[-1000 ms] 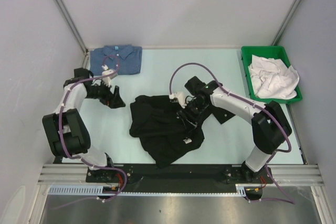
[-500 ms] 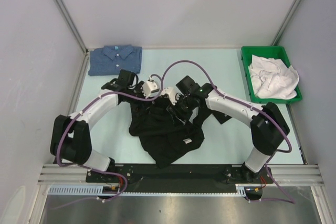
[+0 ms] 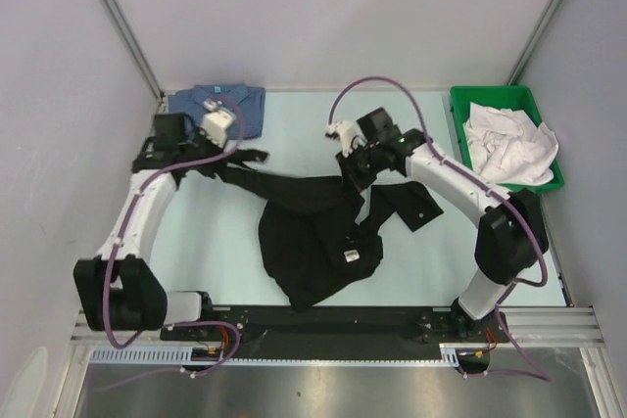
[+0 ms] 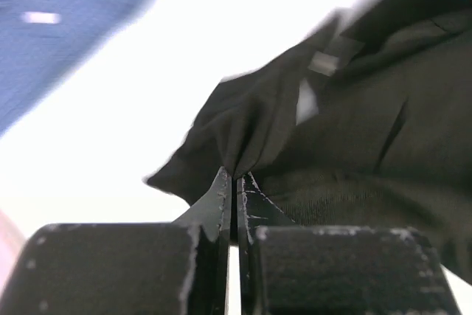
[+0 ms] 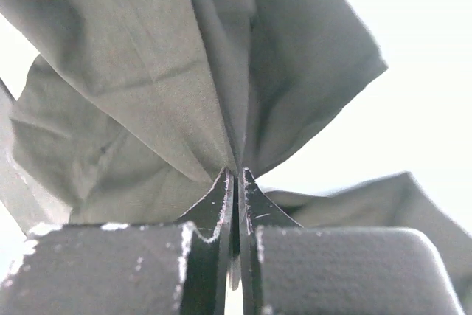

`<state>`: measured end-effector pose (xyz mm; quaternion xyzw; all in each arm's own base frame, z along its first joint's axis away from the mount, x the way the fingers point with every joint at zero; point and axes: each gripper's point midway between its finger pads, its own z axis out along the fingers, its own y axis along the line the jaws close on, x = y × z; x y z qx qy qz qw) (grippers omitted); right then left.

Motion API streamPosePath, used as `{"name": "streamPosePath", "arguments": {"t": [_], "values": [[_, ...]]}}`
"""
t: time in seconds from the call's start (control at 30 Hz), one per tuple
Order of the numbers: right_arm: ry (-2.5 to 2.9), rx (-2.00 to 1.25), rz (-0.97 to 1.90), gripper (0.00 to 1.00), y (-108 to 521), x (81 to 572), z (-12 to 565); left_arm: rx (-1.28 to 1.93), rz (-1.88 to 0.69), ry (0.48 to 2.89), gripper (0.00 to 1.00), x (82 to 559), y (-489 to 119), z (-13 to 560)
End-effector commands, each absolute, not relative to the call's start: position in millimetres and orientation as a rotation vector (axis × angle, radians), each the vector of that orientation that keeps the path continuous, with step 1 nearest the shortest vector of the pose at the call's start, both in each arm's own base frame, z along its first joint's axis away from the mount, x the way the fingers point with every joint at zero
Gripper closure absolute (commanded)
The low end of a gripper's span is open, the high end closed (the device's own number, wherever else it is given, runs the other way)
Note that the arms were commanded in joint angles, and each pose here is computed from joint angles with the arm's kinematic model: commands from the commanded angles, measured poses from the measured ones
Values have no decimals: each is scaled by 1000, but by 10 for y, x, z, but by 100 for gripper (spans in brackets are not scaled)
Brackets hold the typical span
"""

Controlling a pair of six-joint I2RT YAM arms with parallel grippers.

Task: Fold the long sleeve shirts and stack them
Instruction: Flatten the shirt out

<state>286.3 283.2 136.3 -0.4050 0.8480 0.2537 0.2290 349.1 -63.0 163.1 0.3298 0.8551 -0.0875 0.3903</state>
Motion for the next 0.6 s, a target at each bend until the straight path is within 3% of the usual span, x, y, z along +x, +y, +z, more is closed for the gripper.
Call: {"name": "streamPosePath", "arguments": {"t": [0.0,0.13,0.27,0.3,0.33,0.4,0.47,0.57], "values": [[2119,-983,733,100,2686,3251,2327,655,-349,2014,99,3380,-435,2368],[2093,-922,792,100,2471,3261,2493,610,-365,2080,90,3089,-258,2053],[2164,-927,777,99,2359,3158,2149,610,-545,2182,100,2779,-371,1597],[2181,-929,772,90,2347,3150,2075,603,-631,2148,100,2765,-488,1666],[2194,-939,762,64,2347,3149,2027,595,-655,2135,100,2776,-526,1721],[2201,-946,717,37,2306,3215,1962,621,-683,2081,100,2856,-699,1950],[2152,-952,683,21,2277,3289,2035,673,-662,2042,100,2945,-859,2166],[2062,-998,657,14,2272,3319,2133,665,-619,2005,100,3166,-1013,2446]]}}
